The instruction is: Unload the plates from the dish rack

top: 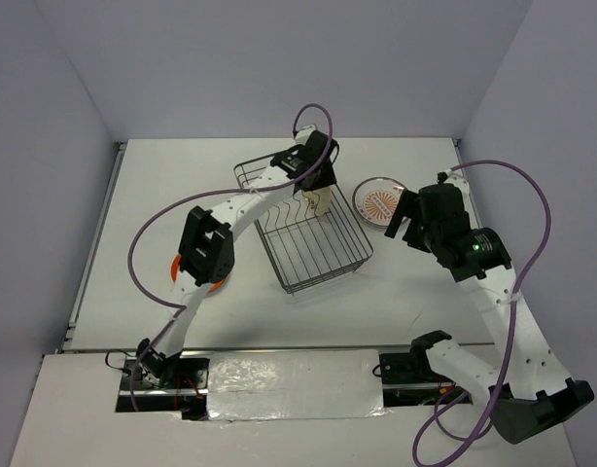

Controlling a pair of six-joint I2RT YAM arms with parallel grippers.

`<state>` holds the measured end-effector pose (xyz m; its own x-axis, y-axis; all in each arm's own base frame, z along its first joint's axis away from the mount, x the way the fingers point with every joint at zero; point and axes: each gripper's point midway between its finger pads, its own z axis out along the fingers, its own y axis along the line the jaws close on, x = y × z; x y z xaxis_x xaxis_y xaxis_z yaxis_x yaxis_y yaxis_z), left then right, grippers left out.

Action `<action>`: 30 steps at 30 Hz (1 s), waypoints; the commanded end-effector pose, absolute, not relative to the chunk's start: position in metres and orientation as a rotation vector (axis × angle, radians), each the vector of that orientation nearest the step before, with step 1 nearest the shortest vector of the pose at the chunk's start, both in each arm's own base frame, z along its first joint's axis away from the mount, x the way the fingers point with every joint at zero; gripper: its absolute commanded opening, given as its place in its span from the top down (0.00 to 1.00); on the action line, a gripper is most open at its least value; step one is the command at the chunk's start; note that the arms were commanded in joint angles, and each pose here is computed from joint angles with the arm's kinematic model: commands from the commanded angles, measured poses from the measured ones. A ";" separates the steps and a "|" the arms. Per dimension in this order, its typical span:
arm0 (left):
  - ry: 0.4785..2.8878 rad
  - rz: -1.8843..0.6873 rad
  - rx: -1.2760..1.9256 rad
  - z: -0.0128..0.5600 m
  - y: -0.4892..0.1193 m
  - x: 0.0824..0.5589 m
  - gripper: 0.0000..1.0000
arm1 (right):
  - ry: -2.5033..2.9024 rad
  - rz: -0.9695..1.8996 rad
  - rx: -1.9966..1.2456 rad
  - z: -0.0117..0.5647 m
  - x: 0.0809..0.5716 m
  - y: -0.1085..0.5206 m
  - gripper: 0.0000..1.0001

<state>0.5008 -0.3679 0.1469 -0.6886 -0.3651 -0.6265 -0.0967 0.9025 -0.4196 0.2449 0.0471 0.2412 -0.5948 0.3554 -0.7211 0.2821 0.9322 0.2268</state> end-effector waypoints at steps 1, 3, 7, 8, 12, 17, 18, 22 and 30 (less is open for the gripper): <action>2.270 -0.389 -0.308 0.158 -0.365 0.497 0.48 | 2.206 0.091 0.448 0.250 0.245 0.040 0.00; 2.263 -0.377 -0.295 0.161 -0.363 0.497 0.58 | 2.203 0.086 0.448 0.251 0.245 0.040 0.00; 2.222 -0.398 -0.291 0.185 -0.362 0.497 0.67 | 2.204 0.094 0.436 0.251 0.248 0.042 0.00; 2.212 -0.409 -0.288 0.191 -0.362 0.497 0.68 | 2.204 0.096 0.435 0.251 0.250 0.043 0.00; 2.158 -0.464 -0.268 0.220 -0.365 0.498 0.75 | 2.210 0.103 0.431 0.249 0.252 0.045 0.00; 2.134 -0.528 -0.244 0.243 -0.371 0.494 0.91 | 2.208 0.109 0.426 0.249 0.253 0.046 0.00; 2.121 -0.542 -0.247 0.254 -0.369 0.492 0.93 | 2.208 0.109 0.423 0.249 0.253 0.046 0.00; 2.067 -0.561 -0.249 0.289 -0.361 0.485 0.98 | 2.209 0.116 0.420 0.249 0.253 0.048 0.00; 1.836 -0.596 -0.256 0.399 -0.308 0.466 1.00 | 2.194 0.120 0.416 0.257 0.259 0.049 0.00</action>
